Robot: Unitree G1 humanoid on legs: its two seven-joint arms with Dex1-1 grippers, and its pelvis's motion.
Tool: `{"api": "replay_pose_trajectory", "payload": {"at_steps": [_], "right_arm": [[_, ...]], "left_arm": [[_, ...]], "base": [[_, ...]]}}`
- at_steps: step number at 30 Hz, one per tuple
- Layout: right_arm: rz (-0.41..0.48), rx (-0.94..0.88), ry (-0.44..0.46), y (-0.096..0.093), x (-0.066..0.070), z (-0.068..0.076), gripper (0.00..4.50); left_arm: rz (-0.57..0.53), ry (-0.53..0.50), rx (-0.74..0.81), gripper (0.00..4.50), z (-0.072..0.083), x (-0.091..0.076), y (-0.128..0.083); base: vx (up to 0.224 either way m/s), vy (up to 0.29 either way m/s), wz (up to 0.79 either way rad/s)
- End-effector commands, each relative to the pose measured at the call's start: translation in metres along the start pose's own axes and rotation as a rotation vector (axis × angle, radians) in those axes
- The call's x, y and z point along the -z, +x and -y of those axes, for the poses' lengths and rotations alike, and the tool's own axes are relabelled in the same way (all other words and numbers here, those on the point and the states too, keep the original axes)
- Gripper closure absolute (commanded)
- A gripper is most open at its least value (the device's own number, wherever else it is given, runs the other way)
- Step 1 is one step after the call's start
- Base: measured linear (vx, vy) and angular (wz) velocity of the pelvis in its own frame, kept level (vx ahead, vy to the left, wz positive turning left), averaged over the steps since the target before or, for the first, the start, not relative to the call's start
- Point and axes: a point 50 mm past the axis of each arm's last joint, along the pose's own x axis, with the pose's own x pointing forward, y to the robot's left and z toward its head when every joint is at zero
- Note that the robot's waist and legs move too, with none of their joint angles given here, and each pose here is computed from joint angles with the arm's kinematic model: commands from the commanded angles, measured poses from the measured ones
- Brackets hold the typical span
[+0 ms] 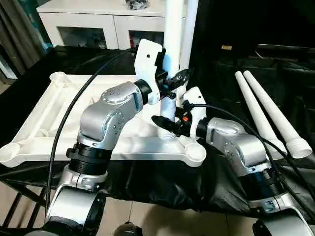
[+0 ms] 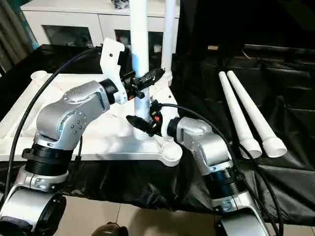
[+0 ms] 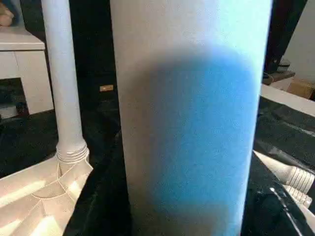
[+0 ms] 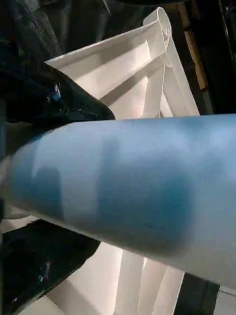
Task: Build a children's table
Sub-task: Pick table leg
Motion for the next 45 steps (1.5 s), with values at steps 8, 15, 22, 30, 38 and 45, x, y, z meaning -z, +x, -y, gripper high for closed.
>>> {"api": "replay_pose_trajectory", "payload": {"at_steps": [8, 15, 22, 30, 38, 45], "right_arm": [[0.034, -0.024, -0.009, 0.0, -0.007, 0.0, 2.54], [0.138, -0.249, 0.034, -0.022, -0.019, -0.008, 2.59], [0.101, -0.407, 0.018, -0.039, -0.018, -0.016, 2.59], [0.084, -0.433, 0.017, -0.045, -0.018, -0.016, 2.59], [0.071, -0.401, -0.015, -0.042, -0.016, -0.015, 2.03], [0.016, -0.355, -0.035, -0.037, -0.014, -0.009, 1.45]], "left_arm": [[-0.001, -0.019, 0.012, 2.1, 0.0, -0.007, -0.002], [0.099, -0.201, 0.201, 1.56, -0.007, -0.001, -0.016], [0.167, -0.362, 0.337, 1.53, -0.017, 0.002, -0.032], [0.196, -0.367, 0.407, 1.88, -0.012, -0.002, -0.036], [0.157, -0.289, 0.344, 2.35, -0.008, -0.003, -0.027], [0.071, -0.163, 0.422, 2.66, 0.005, -0.003, -0.025]], "base": [[0.0, 0.0, 0.0], [0.0, 0.0, 0.0], [0.0, 0.0, 0.0], [0.0, 0.0, 0.0], [0.0, 0.0, 0.0], [0.0, 0.0, 0.0]]}}
